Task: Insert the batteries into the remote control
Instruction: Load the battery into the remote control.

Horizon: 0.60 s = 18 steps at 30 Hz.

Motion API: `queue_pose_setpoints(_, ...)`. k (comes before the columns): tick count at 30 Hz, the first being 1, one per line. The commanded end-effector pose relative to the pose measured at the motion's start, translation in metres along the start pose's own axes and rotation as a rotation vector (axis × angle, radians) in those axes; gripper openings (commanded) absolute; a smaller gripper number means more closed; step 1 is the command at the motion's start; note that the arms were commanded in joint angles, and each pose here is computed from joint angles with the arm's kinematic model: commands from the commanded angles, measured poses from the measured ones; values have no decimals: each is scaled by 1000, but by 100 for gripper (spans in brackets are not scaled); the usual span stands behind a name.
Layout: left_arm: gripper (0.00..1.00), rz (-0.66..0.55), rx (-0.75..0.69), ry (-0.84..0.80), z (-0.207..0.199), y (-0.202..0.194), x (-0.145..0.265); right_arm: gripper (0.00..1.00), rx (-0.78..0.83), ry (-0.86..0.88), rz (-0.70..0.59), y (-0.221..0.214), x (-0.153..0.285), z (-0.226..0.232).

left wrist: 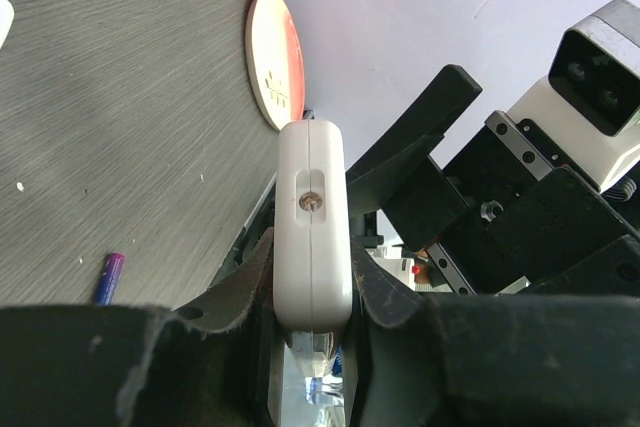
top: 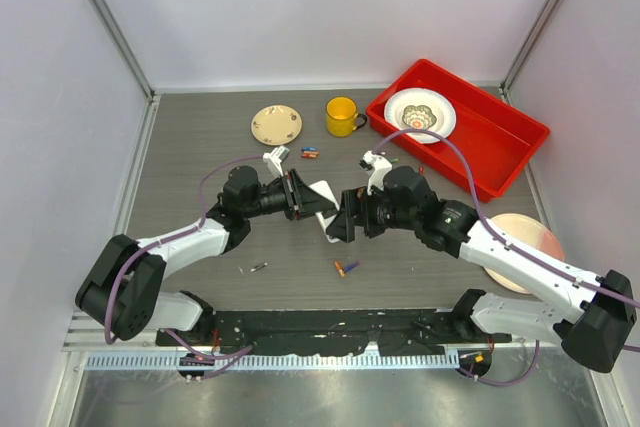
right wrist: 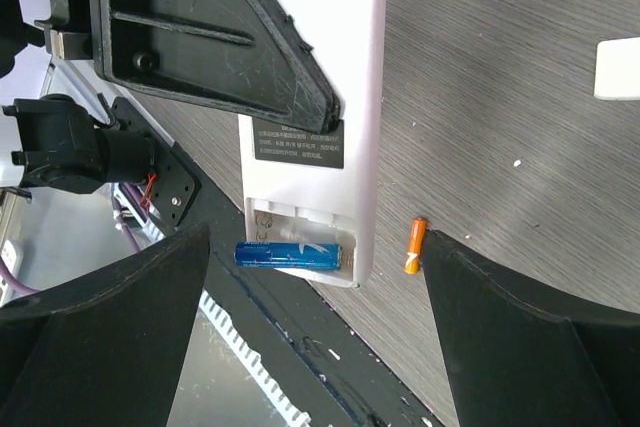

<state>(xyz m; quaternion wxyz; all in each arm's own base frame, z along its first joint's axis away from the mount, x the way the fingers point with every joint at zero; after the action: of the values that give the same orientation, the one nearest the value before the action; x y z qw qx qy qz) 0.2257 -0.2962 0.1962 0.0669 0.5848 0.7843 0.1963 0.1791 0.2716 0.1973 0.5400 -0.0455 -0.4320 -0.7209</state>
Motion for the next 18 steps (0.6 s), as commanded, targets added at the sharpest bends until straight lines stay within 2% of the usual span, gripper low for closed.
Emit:
queue_pose_setpoints(1,0,-34,-73,-72,-28,14,-1,92,7,82,-54,17,7,22)
queue_pose_setpoints(5,0,-41,-73,-66,-26,15,-1,92,-33,69,-104,20,8,18)
queue_pose_setpoints(10,0,-60,-70,-83,-29,19,-2,93,-175,77,-188,20,9,10)
queue_pose_setpoints(13,0,-64,-60,-100,-31,20,-2,93,-238,141,-226,18,11,13)
queue_pose_setpoints(18,0,-72,-57,-126,-35,21,-2,93,-324,224,-218,4,8,13)
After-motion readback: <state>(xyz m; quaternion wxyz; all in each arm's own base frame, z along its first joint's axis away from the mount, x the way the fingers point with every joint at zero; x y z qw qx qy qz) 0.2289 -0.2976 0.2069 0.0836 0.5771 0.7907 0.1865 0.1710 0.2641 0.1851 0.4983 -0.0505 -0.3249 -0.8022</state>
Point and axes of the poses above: each gripper's point midway between its finger pads, its own x axis back along the fingers, its own z axis along the line the jaws close on, y = z × x, the point moved 1 cm from there along x, back along the fingers, and after that the axes turned 8 degrees about -x, right-handed, at the moved point
